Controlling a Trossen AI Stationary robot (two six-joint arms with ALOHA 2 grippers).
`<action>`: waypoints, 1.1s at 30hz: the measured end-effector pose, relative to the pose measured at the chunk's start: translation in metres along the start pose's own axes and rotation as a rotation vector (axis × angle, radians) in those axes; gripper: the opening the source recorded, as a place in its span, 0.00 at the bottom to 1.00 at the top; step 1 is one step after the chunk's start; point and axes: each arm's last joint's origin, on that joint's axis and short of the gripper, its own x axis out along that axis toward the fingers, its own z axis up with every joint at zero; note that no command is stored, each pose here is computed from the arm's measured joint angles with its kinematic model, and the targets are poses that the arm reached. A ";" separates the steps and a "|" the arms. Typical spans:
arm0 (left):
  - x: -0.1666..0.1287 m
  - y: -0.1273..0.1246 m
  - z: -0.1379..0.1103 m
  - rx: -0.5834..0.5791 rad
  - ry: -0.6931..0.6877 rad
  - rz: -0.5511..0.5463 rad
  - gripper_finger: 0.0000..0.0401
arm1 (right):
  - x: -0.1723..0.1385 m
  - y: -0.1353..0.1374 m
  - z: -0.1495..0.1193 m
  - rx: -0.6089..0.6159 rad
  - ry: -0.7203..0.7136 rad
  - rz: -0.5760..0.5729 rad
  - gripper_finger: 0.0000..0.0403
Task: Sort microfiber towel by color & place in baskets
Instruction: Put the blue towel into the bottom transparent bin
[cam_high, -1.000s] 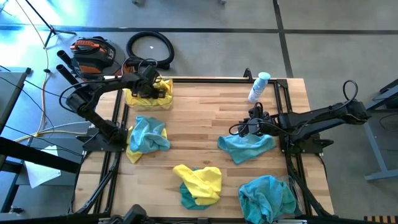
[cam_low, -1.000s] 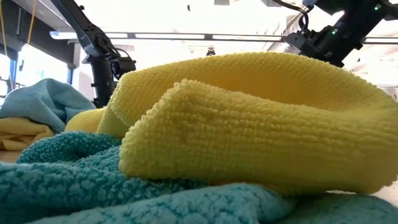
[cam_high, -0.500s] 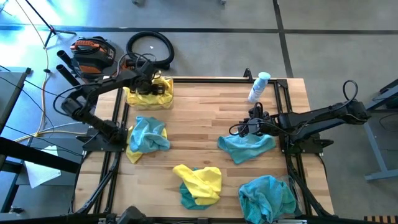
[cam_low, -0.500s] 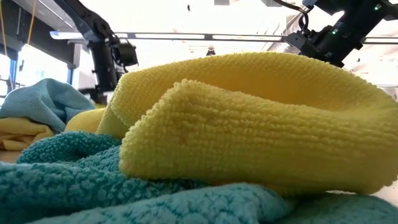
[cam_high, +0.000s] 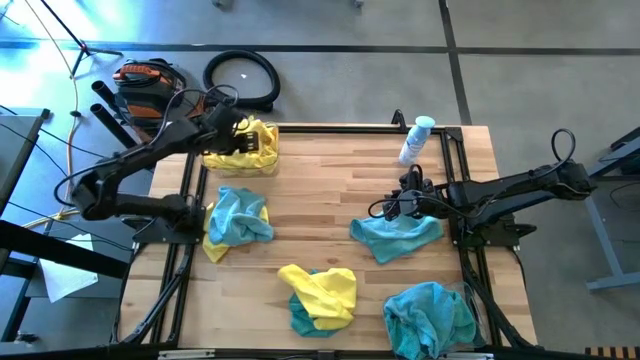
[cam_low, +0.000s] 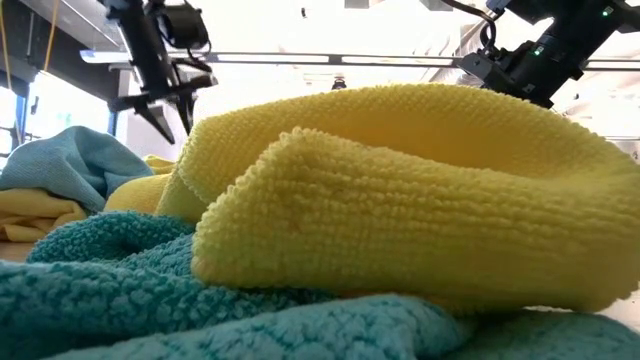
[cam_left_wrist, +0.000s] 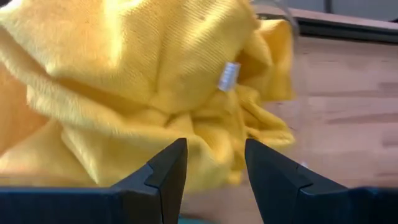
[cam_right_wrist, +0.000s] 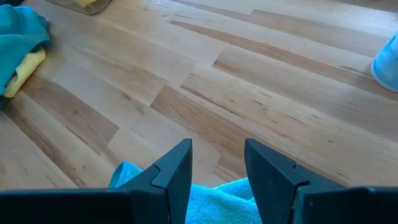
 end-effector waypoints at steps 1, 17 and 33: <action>-0.005 -0.001 -0.004 0.000 -0.002 -0.014 0.38 | 0.000 0.000 0.000 0.000 0.000 0.000 0.35; -0.042 -0.039 -0.084 0.163 0.105 -0.167 0.38 | 0.025 0.004 -0.026 -0.123 0.425 0.050 0.35; -0.054 -0.055 -0.138 0.226 0.141 -0.199 0.38 | 0.070 0.010 -0.063 -0.219 0.608 -0.125 0.30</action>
